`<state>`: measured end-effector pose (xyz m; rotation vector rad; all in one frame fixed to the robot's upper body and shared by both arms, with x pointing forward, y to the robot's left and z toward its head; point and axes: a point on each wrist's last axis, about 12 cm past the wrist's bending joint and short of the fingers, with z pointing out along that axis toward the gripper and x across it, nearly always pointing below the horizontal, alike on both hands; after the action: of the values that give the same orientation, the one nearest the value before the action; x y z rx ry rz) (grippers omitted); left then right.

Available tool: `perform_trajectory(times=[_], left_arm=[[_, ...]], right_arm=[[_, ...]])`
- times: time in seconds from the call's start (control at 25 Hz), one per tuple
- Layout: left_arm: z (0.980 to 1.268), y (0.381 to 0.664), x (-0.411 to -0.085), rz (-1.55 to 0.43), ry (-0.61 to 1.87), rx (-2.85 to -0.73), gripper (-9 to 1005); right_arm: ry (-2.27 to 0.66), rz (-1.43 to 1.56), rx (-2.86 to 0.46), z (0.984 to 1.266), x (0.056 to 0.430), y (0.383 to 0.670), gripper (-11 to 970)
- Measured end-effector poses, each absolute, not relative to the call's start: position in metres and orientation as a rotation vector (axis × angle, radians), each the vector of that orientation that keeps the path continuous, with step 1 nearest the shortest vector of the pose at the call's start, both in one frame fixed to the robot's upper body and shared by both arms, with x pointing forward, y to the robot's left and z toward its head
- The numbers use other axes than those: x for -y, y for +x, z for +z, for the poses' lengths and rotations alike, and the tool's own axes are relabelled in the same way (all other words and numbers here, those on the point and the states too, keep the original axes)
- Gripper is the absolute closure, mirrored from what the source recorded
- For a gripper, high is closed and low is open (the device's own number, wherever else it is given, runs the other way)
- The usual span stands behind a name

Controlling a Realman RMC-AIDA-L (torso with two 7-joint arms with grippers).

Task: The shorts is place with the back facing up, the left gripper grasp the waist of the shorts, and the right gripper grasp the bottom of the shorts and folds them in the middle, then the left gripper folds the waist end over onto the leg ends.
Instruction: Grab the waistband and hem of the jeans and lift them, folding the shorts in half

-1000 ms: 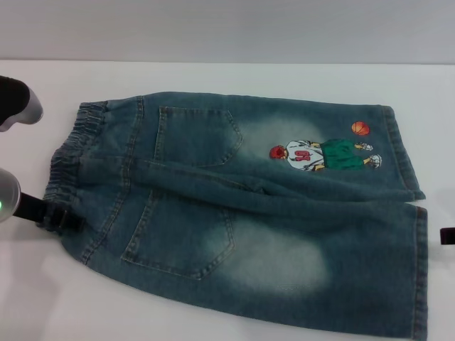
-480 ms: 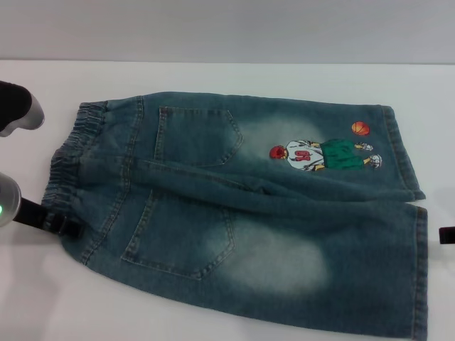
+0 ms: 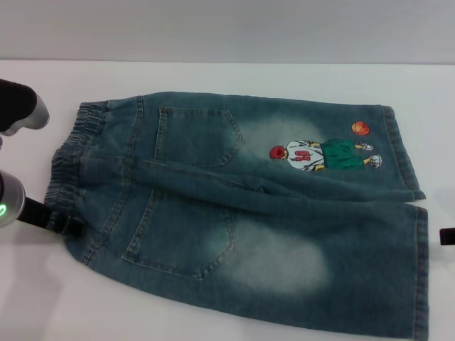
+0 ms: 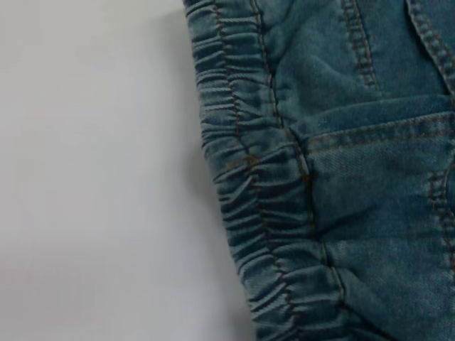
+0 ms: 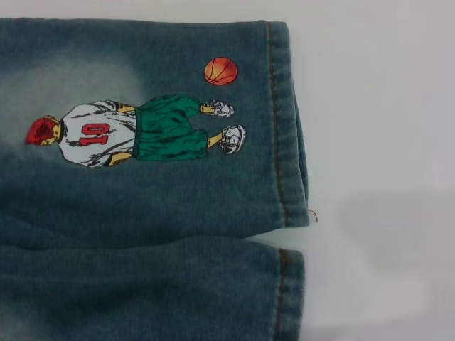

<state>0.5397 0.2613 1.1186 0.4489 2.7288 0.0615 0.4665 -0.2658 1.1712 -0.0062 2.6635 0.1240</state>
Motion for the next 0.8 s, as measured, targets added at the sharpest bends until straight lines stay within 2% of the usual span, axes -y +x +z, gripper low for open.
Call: perform_trajectory(times=[0.2, 0.44, 0.6, 0.8], left_arm=[[1.119, 0.541, -0.26, 0.058, 0.454, -2.727, 206], [1.113, 0.543, -0.26, 0.055, 0.461, -2.755, 380], [1.123, 0.542, -0.258, 0.054, 0.457, -2.728, 490], [1.128, 0.541, -0.257, 0.054, 0.457, -2.708, 534]], right_arm=[[-0.007, 0.124, -2.664, 1.171, 0.266, 0.466, 270], [-0.01, 0.118, -2.667, 1.172, 0.266, 0.467, 271], [-0.014, 0.116, -2.669, 1.172, 0.266, 0.467, 271], [-0.012, 0.115, -2.671, 1.172, 0.266, 0.466, 271]])
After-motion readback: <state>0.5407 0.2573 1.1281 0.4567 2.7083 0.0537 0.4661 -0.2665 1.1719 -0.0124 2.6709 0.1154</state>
